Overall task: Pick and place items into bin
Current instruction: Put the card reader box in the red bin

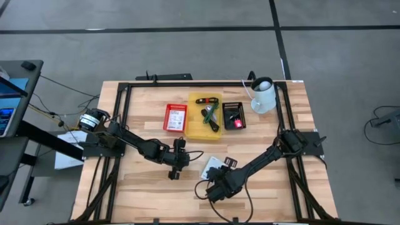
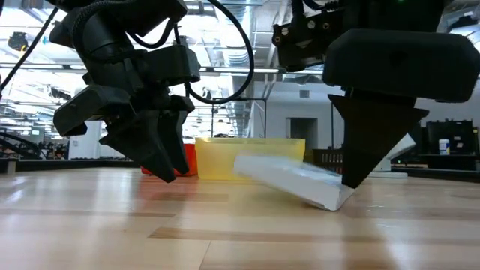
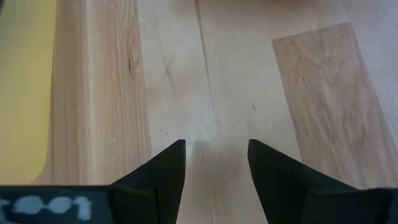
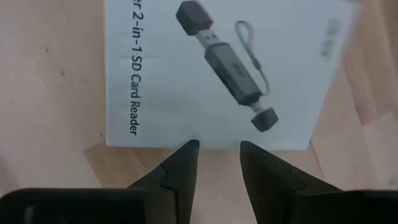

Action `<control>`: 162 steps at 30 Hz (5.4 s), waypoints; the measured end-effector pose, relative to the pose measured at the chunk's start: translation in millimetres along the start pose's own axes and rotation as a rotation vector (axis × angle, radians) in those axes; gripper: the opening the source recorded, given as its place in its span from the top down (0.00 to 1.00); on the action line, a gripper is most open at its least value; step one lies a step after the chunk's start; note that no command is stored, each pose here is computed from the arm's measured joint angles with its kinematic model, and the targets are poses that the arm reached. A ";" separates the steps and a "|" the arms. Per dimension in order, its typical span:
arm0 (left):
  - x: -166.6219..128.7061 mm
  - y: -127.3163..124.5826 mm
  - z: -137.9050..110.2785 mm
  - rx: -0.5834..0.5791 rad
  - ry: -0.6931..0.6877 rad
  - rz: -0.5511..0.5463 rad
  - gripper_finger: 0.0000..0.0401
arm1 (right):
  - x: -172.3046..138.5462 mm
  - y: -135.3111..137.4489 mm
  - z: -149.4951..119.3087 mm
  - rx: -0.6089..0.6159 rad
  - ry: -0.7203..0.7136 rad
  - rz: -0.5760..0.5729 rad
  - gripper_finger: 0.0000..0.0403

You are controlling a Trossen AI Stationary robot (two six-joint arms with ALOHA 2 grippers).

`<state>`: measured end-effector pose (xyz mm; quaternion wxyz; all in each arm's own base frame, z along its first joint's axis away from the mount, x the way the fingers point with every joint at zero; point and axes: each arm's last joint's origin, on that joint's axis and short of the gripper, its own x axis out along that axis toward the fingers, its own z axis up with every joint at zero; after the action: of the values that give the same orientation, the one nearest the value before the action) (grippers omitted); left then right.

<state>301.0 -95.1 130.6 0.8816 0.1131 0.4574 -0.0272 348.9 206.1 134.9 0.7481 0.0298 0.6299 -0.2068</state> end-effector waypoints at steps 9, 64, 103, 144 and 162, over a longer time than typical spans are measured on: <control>0.0 0.0 0.0 0.000 0.000 -0.002 0.58 | 3.3 3.1 -0.1 -0.009 0.025 0.041 0.70; 0.0 -0.2 0.0 -0.001 0.001 -0.008 0.58 | -8.8 1.3 12.3 -0.093 -0.090 -0.037 0.70; 0.0 -0.2 0.0 -0.002 0.001 -0.008 0.58 | 4.3 3.1 4.3 -0.057 -0.040 -0.001 0.70; 1.3 3.3 9.5 0.056 -0.094 -0.051 0.58 | 3.0 1.6 5.5 -0.084 -0.047 -0.007 0.70; 4.2 14.5 9.1 0.051 -0.086 -0.095 0.58 | 6.2 -6.3 15.4 -0.101 -0.033 0.002 0.70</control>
<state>313.0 -82.8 134.7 0.8951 0.1125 0.4230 -0.0853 361.8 193.9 133.4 0.7590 -0.0107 0.6271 -0.1747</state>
